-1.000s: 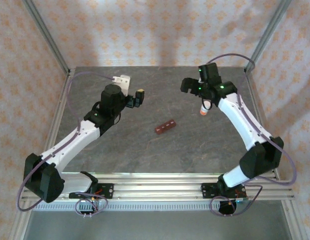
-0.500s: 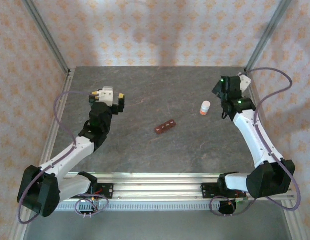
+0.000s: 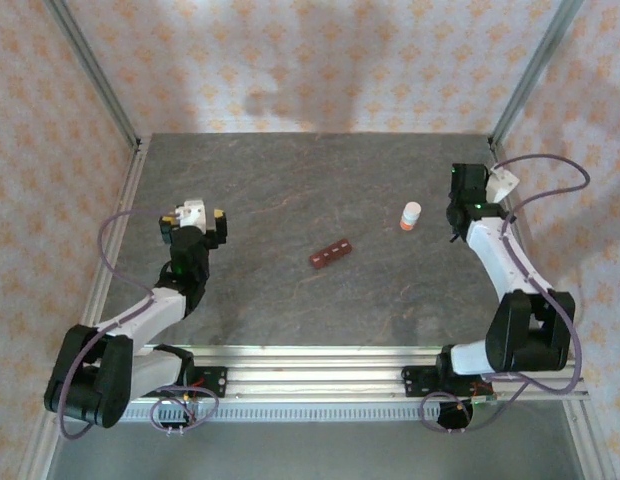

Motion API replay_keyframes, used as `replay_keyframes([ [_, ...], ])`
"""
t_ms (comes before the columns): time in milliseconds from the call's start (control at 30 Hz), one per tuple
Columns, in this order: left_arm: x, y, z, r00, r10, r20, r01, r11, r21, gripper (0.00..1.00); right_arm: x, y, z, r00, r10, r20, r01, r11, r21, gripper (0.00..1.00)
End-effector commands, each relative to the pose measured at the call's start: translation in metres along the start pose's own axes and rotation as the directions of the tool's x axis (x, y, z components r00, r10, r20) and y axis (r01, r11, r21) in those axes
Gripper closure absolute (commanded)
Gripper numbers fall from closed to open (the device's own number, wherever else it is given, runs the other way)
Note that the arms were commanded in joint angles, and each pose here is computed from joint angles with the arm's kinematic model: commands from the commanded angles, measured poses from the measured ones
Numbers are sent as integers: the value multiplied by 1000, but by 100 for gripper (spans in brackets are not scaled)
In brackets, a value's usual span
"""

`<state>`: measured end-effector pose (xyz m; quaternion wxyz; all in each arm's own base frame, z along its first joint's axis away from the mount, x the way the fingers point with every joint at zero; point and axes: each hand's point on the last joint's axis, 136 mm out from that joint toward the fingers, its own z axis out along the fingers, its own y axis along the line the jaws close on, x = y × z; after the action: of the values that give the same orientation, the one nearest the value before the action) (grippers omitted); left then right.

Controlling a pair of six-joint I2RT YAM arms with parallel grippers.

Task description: Sort the pills into containers

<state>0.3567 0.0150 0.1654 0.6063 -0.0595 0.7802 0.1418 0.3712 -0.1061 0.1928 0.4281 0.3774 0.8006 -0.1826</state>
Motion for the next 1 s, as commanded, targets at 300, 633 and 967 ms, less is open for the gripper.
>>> replay_keyframes([
  [300,34,-10,8,998,56,-29,-55,997,46,0,50,-17,31,987,-70,145,72,997,-8,0],
  [633,51,-19,33,999,-38,-17,40,993,112,0,83,12,25,970,-27,241,105,943,-317,0],
  [967,57,-22,52,990,-81,-113,103,973,205,0,104,50,27,956,-137,260,239,876,-419,0],
])
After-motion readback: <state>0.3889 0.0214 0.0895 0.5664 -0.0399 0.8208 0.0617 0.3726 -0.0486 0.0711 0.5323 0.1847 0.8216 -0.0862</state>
